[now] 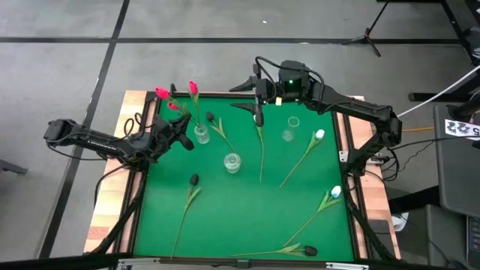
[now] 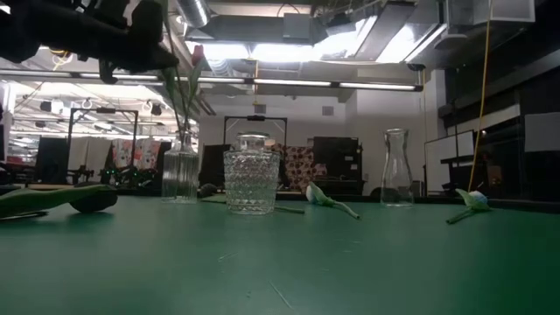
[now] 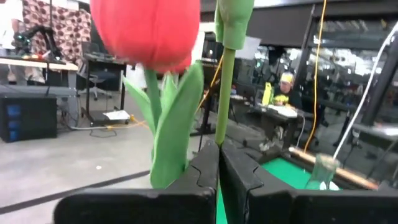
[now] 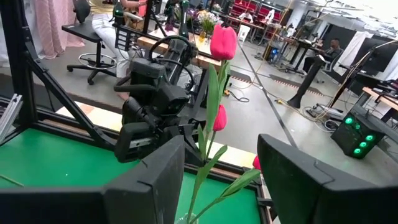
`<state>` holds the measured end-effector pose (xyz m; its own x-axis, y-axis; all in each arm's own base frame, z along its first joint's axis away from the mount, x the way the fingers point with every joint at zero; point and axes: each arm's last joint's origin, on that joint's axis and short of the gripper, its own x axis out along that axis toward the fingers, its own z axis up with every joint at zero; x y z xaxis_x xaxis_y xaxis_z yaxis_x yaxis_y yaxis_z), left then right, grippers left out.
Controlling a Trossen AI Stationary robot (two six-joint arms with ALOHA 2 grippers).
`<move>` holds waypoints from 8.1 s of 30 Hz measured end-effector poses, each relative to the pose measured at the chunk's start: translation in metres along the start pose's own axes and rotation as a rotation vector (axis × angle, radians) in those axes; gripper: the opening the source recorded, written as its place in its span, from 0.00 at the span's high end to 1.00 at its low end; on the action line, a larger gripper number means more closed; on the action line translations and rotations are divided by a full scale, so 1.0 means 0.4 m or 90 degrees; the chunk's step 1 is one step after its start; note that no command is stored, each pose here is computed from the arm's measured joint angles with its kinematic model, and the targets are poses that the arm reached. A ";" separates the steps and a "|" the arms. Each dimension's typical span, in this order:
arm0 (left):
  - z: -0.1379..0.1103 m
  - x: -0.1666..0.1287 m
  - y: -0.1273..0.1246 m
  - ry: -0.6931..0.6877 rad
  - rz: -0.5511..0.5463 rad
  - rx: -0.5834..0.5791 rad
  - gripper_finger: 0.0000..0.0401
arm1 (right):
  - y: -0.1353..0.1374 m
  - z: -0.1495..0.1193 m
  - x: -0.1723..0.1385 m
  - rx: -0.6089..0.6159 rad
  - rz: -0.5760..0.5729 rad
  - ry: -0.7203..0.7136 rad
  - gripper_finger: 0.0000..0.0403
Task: Sort flowers into vase by color
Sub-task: Put the pink tulip into the top left transparent vase, then put the top black tulip into the middle transparent vase
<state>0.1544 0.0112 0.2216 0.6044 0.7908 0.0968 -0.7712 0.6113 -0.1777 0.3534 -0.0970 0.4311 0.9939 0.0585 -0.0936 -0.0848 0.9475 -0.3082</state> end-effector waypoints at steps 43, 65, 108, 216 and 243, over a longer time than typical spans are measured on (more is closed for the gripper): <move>-0.044 0.011 -0.015 0.080 0.003 0.024 1.00 | 0.000 -0.002 0.001 0.002 0.002 0.004 0.50; -0.147 0.029 -0.042 0.168 0.015 0.027 1.00 | 0.000 -0.002 0.001 0.001 0.002 0.003 0.50; -0.019 0.000 -0.009 0.060 -0.014 0.062 0.48 | 0.015 -0.054 -0.005 0.015 -0.007 0.154 0.50; 0.039 -0.078 0.003 0.046 -0.006 -0.028 0.48 | 0.125 -0.723 0.351 0.229 0.062 0.573 0.63; 0.040 -0.078 0.003 0.046 -0.006 -0.027 0.48 | 0.089 -0.718 0.331 0.380 0.043 0.555 0.99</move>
<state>0.1313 -0.0121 0.2339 0.6260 0.7793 0.0283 -0.7569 0.6160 -0.2182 0.4618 -0.1458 0.1359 0.5735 0.0953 -0.8137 0.1454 0.9656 0.2156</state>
